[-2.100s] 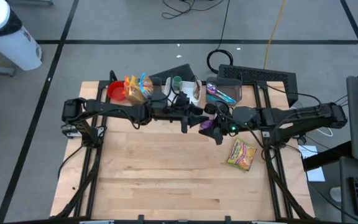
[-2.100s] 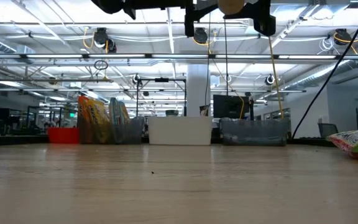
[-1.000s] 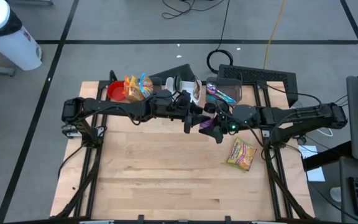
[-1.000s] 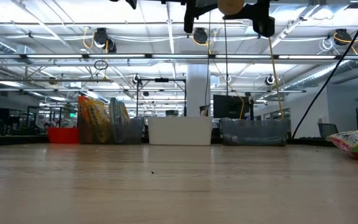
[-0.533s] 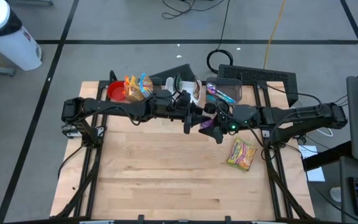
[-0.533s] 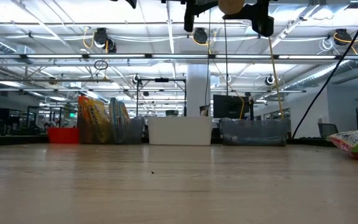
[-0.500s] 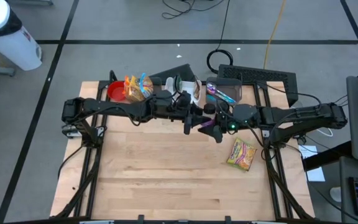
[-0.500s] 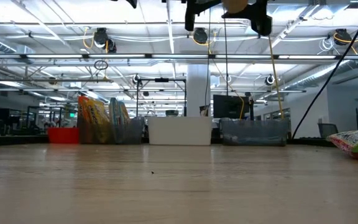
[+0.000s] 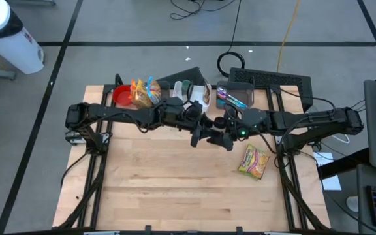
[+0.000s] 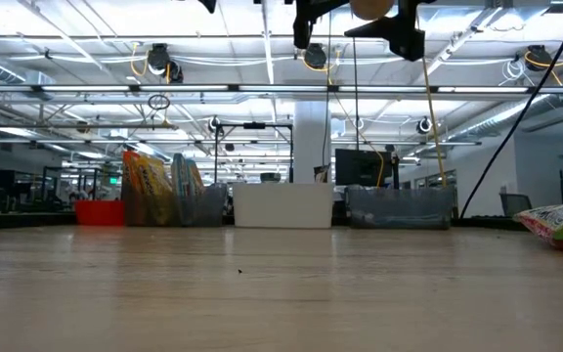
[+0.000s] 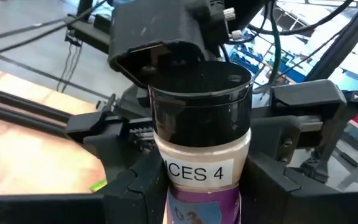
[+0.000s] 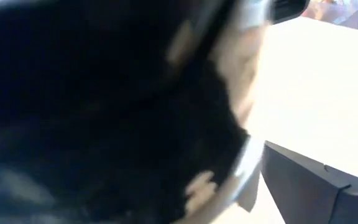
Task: Pick & Place Food Item
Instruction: Put the purple seasoning bottle into the white bin
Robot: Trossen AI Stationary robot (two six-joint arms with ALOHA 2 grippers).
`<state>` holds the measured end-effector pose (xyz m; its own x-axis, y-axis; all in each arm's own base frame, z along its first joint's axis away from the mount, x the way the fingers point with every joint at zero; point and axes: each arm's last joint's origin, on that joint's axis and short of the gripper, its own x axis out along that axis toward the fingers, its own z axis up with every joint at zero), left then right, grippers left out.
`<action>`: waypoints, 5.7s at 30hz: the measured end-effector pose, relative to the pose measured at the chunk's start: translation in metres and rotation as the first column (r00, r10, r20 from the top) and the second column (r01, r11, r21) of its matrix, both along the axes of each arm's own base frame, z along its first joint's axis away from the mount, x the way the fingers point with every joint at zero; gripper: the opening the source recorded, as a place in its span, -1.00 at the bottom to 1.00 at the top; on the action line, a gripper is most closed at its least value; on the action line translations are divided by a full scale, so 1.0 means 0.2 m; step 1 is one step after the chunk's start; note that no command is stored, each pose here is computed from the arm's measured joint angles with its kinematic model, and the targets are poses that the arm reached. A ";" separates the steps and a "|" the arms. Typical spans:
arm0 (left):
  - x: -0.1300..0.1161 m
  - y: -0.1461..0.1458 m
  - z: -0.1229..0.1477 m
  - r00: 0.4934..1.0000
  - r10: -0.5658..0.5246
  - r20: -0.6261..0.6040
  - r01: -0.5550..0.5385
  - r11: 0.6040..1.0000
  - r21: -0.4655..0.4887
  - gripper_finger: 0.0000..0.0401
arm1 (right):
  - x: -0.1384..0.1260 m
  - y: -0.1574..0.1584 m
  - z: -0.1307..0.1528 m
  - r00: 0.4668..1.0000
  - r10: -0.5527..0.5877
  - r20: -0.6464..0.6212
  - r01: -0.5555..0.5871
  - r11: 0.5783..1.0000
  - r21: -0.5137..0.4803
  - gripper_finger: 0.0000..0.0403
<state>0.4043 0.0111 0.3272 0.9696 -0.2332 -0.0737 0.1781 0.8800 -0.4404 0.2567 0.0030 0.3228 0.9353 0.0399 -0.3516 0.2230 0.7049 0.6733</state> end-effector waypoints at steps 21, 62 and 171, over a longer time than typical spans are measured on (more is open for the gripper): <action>-0.12 0.15 0.05 0.992 0.063 -0.114 -0.054 0.995 0.081 -0.18 | -0.13 -0.03 0.08 1.000 -0.004 0.030 0.005 1.000 -0.009 0.59; -0.13 0.10 0.01 0.976 -0.026 -0.217 0.026 1.000 -0.004 -0.16 | 0.09 -0.32 0.22 0.925 0.375 -0.061 -0.379 0.923 -0.071 0.59; -0.86 0.41 0.60 0.973 0.212 0.095 -0.221 0.971 0.094 0.44 | 0.47 -1.32 -0.20 0.841 -0.048 -0.539 -0.270 0.827 -0.494 -0.02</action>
